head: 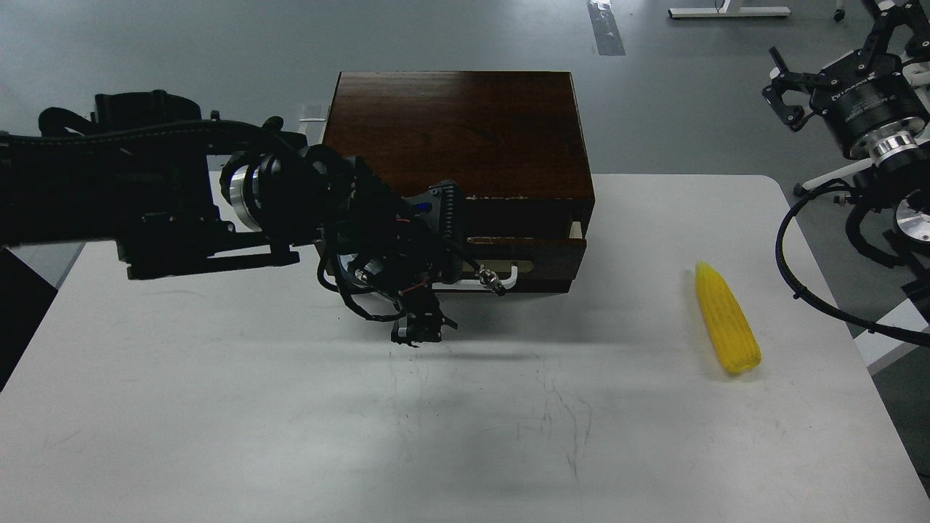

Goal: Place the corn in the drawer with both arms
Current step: 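Pull the drawer handle toward the robot with the left gripper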

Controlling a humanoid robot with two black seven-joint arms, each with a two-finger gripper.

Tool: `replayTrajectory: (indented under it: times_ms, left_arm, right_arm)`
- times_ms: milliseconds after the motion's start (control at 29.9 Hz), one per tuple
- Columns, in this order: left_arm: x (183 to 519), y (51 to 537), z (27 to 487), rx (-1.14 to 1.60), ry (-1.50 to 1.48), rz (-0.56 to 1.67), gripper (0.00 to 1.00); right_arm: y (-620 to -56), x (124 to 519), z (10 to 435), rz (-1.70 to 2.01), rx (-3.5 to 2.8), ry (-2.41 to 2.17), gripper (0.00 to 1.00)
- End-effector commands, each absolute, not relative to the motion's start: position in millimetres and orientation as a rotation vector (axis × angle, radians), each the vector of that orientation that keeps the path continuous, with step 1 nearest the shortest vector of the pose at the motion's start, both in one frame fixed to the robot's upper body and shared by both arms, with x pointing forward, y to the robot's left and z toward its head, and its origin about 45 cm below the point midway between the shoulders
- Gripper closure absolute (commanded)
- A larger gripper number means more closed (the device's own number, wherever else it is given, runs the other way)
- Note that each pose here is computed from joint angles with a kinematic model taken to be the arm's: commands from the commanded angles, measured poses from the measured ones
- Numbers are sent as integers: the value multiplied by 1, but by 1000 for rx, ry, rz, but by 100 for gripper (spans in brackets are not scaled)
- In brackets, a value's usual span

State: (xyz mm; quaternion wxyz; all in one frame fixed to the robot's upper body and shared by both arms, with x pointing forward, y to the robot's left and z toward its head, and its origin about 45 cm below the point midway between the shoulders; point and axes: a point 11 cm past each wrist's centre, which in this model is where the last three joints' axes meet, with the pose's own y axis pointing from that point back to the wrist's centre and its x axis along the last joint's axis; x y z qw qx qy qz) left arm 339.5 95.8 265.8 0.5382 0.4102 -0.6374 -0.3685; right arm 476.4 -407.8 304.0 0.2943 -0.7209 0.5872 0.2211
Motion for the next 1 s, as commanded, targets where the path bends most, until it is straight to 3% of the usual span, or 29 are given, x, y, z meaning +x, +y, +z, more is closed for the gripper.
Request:
replayTrajectory:
  times_ms: [0, 968]
  left_arm:
    - [338, 95, 266, 972, -1517, -881, 37]
    - [316, 91, 274, 919, -1535, -932, 37]
  right_arm:
    - [-409, 476, 304, 588, -1920, 1568, 0]
    - [-409, 476, 304, 586, -1921, 1567, 0]
